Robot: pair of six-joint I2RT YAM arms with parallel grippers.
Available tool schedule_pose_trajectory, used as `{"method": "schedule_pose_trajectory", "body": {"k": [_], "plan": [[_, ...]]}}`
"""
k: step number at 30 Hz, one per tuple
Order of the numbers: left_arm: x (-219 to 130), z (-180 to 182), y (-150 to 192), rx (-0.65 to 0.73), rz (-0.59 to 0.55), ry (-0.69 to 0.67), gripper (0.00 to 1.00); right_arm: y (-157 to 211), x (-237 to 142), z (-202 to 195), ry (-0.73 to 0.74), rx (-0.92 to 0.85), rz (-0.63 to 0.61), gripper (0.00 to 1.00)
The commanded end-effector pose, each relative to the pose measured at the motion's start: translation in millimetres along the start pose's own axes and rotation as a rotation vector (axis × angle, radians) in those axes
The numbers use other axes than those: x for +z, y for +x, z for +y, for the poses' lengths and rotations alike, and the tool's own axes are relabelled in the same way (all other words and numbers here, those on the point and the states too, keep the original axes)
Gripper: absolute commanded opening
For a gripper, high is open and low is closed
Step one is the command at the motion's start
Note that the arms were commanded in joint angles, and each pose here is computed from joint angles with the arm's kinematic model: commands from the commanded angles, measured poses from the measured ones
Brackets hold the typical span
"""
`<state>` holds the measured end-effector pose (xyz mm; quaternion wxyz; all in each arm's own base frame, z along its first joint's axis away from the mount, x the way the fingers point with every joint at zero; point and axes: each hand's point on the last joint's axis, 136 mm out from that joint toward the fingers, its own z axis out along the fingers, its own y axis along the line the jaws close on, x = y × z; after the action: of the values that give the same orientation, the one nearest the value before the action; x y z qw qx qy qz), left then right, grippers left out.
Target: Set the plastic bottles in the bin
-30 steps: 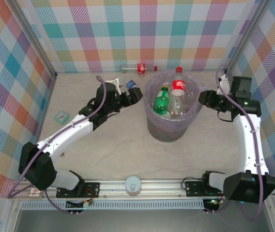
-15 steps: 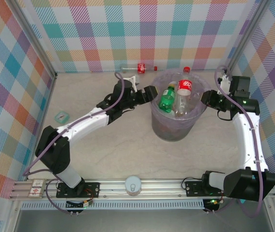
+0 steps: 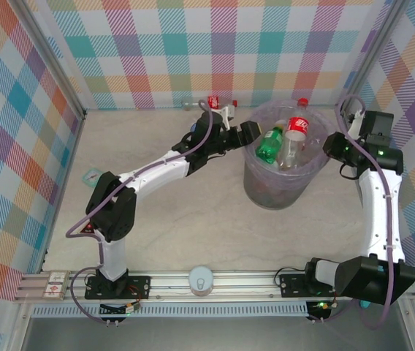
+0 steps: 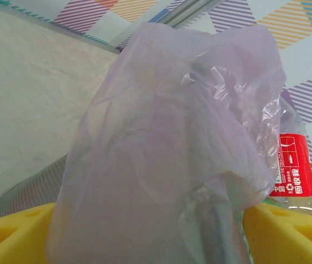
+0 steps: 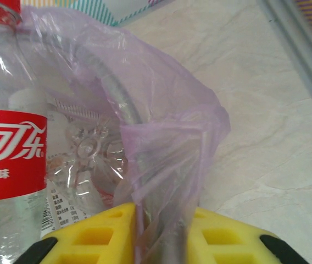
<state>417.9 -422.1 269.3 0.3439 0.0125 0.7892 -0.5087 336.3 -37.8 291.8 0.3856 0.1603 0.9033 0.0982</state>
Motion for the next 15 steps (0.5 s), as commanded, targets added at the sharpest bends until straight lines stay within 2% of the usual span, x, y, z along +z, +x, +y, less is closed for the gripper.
{"method": "schedule_pose_trajectory", "body": {"k": [1, 4, 7, 9, 12, 15], "plan": [[8, -8, 12, 0.032, 0.036, 0.024, 0.90, -12, -14, 3, -0.001, -0.021, -0.028, 0.31], [-5, -31, -1, 0.080, 0.006, 0.072, 1.00, -20, -27, 17, -0.058, -0.036, -0.061, 0.41], [-25, -50, -21, 0.133, -0.044, 0.097, 1.00, -26, -42, 29, -0.106, -0.042, -0.086, 0.54], [-44, -53, -35, 0.180, -0.079, 0.052, 1.00, -30, -54, 34, -0.123, -0.047, -0.114, 0.60], [-76, -41, -62, 0.240, -0.141, -0.106, 1.00, -32, -70, 40, -0.143, -0.057, -0.156, 0.65], [-106, -39, -85, 0.262, -0.220, -0.163, 1.00, -33, -83, 48, -0.178, -0.061, -0.187, 0.66]]}}
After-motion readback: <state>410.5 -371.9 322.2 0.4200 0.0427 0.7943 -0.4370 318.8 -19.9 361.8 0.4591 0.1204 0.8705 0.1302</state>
